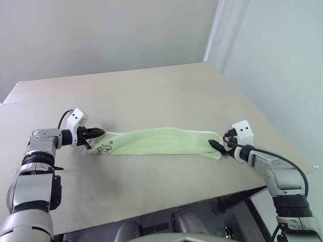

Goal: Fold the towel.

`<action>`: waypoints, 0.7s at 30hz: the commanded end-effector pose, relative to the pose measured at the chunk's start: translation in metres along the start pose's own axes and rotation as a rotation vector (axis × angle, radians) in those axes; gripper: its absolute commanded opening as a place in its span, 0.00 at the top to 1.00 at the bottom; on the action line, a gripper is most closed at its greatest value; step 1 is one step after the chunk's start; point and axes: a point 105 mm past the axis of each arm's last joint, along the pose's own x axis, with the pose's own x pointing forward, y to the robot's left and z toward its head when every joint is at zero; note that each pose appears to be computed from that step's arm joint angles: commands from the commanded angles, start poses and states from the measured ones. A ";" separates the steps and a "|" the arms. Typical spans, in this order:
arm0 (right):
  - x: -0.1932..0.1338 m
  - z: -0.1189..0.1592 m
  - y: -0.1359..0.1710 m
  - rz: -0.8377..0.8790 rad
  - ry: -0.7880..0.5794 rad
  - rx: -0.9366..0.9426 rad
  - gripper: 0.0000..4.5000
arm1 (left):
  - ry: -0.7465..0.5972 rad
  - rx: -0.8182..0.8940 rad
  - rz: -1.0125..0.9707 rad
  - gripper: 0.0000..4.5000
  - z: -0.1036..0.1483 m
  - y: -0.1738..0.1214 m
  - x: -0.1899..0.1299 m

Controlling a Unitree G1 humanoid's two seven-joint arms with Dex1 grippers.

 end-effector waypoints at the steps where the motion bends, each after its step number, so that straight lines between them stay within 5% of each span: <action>1: -0.005 0.018 -0.005 -0.022 -0.057 -0.036 0.02 | -0.051 0.009 0.029 1.00 0.019 0.009 -0.008; 8: -0.001 0.022 -0.005 -0.022 -0.059 -0.040 0.02 | -0.013 -0.008 -0.034 1.00 0.014 0.000 -0.002; 12: -0.001 0.021 -0.004 -0.022 -0.060 -0.038 0.02 | -0.023 -0.003 -0.005 0.76 0.017 0.003 0.000; 21: -0.003 0.021 -0.007 -0.042 -0.062 -0.032 0.02 | -0.013 -0.022 0.053 0.06 0.026 0.013 -0.003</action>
